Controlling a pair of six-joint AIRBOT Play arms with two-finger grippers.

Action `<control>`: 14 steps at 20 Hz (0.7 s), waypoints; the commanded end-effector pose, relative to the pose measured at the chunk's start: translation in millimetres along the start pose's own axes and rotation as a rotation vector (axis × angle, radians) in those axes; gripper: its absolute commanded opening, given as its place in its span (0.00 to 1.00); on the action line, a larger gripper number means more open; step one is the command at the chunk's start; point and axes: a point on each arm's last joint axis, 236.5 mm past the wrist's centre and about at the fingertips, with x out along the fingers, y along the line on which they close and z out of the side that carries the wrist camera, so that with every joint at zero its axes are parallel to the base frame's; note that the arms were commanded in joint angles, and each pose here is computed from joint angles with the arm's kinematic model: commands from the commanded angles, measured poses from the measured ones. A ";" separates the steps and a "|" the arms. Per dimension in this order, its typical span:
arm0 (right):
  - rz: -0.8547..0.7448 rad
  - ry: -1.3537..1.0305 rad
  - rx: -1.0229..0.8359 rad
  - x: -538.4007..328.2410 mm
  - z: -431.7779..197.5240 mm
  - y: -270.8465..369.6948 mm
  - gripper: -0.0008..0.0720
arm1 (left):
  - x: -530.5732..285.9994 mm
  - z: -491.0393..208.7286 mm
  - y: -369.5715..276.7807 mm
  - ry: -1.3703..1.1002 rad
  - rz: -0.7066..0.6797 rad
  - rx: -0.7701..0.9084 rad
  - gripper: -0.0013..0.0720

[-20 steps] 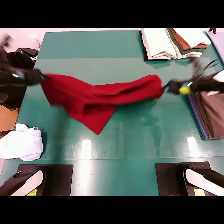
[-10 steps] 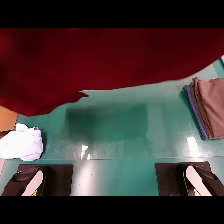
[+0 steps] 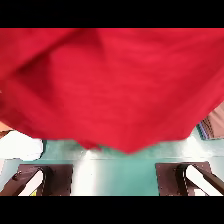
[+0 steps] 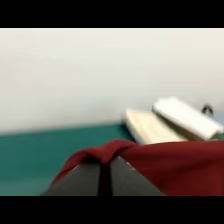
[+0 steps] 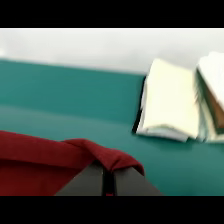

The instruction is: Fold the shirts.

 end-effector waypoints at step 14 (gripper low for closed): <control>0.007 0.832 0.195 289.4 -286.4 -76.0 0.04 | 242.0 -410.7 170.5 0.842 0.097 -0.407 0.05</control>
